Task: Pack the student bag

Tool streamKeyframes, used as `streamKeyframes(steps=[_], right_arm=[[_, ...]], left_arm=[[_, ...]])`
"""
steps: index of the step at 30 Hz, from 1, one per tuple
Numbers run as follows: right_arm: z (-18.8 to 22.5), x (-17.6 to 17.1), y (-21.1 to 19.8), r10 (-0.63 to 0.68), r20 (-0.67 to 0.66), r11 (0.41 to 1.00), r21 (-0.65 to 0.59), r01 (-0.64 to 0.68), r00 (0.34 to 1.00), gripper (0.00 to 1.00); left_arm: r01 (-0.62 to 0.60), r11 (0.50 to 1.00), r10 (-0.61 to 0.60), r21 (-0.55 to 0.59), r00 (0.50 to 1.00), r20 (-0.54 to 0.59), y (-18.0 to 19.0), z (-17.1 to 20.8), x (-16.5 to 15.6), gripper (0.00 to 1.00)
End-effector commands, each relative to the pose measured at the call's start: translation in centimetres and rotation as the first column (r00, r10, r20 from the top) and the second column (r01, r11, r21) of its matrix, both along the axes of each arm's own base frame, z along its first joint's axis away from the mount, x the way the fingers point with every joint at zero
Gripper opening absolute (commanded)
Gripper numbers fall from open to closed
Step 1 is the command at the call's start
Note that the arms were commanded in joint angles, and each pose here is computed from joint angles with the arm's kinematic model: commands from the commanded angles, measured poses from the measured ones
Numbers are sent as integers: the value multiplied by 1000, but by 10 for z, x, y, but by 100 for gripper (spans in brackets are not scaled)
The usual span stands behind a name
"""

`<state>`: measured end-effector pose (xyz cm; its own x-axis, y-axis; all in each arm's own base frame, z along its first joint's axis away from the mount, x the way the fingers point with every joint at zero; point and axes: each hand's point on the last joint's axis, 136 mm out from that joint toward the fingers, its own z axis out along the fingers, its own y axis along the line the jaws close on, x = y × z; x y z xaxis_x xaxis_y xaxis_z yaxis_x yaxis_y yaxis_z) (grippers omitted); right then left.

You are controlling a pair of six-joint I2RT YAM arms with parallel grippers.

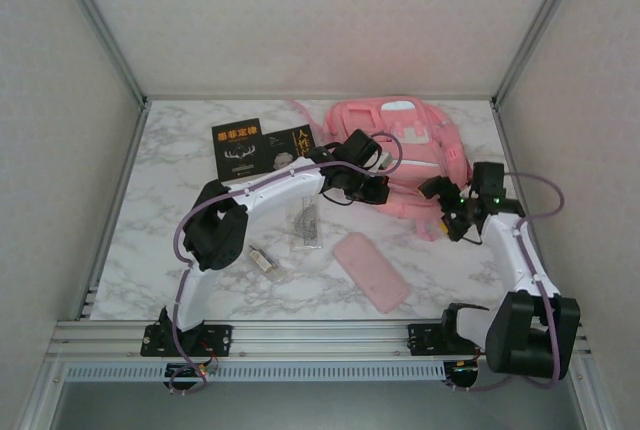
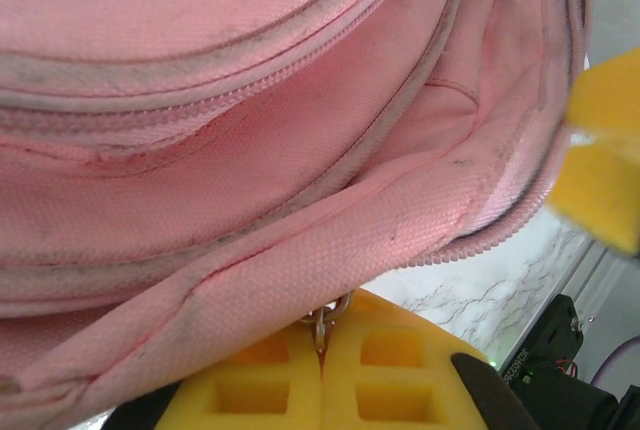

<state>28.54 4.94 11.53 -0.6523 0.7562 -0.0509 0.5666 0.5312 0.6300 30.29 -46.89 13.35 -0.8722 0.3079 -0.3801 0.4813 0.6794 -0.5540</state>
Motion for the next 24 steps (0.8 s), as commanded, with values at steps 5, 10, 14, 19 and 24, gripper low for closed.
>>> streamKeyframes(steps=[5, 10, 14, 19, 24], right_arm=[[-11, 42, 24, -139, 69, 967, 225, 121, 988, 94], [-34, 49, 14, -165, 58, 975, 158, 154, 985, 6], [-31, 41, 1, -151, 69, 988, 48, 148, 986, 0], [-22, 31, -6, -113, 87, 992, -40, 116, 990, 0], [-27, 24, -2, -84, 72, 996, -34, 86, 994, 0]], left_arm=[[15, 998, -14, -69, 1000, 9, -10, 15, -7, 0], [33, 999, -33, -11, 999, 9, 5, 4, -12, 0], [46, 992, -48, 114, 999, 11, 38, -17, -5, 0], [33, 956, -37, 291, 999, 9, 97, -43, 21, 0], [-109, 927, 83, 358, 993, 87, 148, -51, 80, 0]])
